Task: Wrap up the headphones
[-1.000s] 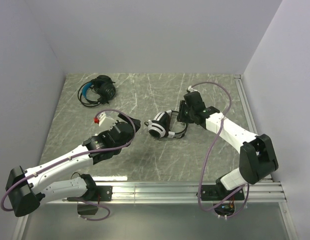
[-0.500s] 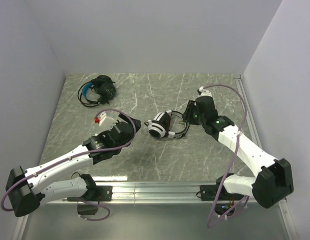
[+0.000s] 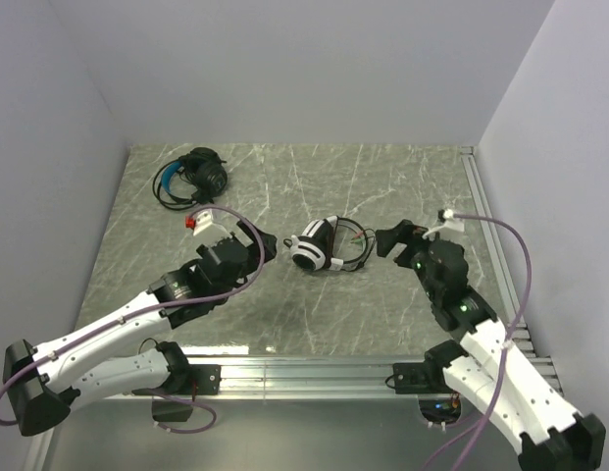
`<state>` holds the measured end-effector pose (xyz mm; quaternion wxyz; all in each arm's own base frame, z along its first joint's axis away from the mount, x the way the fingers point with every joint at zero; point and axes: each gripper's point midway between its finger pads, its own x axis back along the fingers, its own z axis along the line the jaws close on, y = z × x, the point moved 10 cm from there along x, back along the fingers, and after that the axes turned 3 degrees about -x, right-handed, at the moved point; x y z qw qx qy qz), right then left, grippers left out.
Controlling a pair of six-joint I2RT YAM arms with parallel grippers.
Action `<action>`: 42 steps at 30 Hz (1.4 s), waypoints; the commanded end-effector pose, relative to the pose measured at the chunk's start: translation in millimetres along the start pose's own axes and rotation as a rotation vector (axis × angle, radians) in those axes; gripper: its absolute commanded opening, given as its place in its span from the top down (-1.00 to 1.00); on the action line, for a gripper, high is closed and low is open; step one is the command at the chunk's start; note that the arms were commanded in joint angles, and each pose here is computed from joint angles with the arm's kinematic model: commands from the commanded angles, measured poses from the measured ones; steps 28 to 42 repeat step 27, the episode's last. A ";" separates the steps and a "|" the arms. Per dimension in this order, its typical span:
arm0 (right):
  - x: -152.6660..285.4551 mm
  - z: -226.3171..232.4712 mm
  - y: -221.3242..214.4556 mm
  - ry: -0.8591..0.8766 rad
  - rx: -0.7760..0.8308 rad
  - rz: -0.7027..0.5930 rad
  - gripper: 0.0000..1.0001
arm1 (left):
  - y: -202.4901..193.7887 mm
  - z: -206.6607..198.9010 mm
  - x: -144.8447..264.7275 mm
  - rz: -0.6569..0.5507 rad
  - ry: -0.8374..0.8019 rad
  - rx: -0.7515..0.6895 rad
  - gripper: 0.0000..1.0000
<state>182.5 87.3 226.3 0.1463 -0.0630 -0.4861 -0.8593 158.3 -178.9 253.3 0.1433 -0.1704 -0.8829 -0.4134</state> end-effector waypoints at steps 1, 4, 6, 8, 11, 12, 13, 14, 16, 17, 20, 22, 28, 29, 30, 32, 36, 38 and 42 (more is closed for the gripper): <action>8.4 -6.6 6.8 0.001 -0.024 -0.146 -1.00 | 11.0 2.1 9.3 -0.042 -0.079 -0.126 -0.92; 17.2 -16.6 -1.6 0.003 -0.039 -0.184 -1.00 | 17.7 13.5 19.6 -0.096 -0.109 -0.164 -0.99; 23.2 -18.7 -1.6 0.016 -0.054 -0.214 -1.00 | 22.4 22.4 26.3 -0.136 -0.121 -0.185 -0.99; 27.0 -21.4 -3.7 0.026 -0.062 -0.234 -1.00 | 28.2 29.2 32.8 -0.175 -0.119 -0.181 -0.99; 29.9 -23.4 -5.7 0.036 -0.067 -0.245 -1.00 | 27.6 44.9 36.7 -0.203 -0.079 -0.154 -0.99; 30.6 -23.7 -6.1 0.038 -0.067 -0.244 -1.00 | 27.3 47.2 37.9 -0.206 -0.088 -0.166 -0.99; 30.8 -24.5 -7.2 0.038 -0.068 -0.244 -1.00 | 26.9 49.2 39.2 -0.209 -0.096 -0.166 -0.99; 32.1 -24.4 -6.7 0.042 -0.070 -0.250 -1.00 | 26.6 52.9 41.8 -0.218 -0.115 -0.148 -0.99; 32.8 -24.2 -6.6 0.049 -0.072 -0.254 -1.00 | 28.0 56.9 47.0 -0.236 -0.153 -0.125 -0.99; 33.0 -24.0 -6.3 0.052 -0.071 -0.256 -1.00 | 28.1 58.0 48.6 -0.240 -0.168 -0.115 -0.99; 33.9 -23.9 -6.6 0.058 -0.078 -0.257 -1.00 | 28.1 63.0 52.8 -0.261 -0.208 -0.091 -0.99; 34.0 -24.0 -7.5 0.066 -0.078 -0.256 -1.00 | 30.1 64.8 55.5 -0.276 -0.217 -0.078 -0.99; 31.4 -23.2 -9.2 0.065 -0.078 -0.235 -1.00 | 33.5 65.5 57.3 -0.286 -0.198 -0.087 -0.99; 31.4 -23.2 -9.2 0.065 -0.078 -0.235 -1.00 | 33.5 65.5 57.3 -0.286 -0.198 -0.087 -0.99; 31.4 -23.2 -9.2 0.065 -0.078 -0.235 -1.00 | 33.5 65.5 57.3 -0.286 -0.198 -0.087 -0.99; 31.4 -23.2 -9.2 0.065 -0.078 -0.235 -1.00 | 33.5 65.5 57.3 -0.286 -0.198 -0.087 -0.99; 31.4 -23.2 -9.2 0.065 -0.078 -0.235 -1.00 | 33.5 65.5 57.3 -0.286 -0.198 -0.087 -0.99; 31.4 -23.2 -9.2 0.065 -0.078 -0.235 -1.00 | 33.5 65.5 57.3 -0.286 -0.198 -0.087 -0.99; 31.4 -23.2 -9.2 0.065 -0.078 -0.235 -1.00 | 33.5 65.5 57.3 -0.286 -0.198 -0.087 -0.99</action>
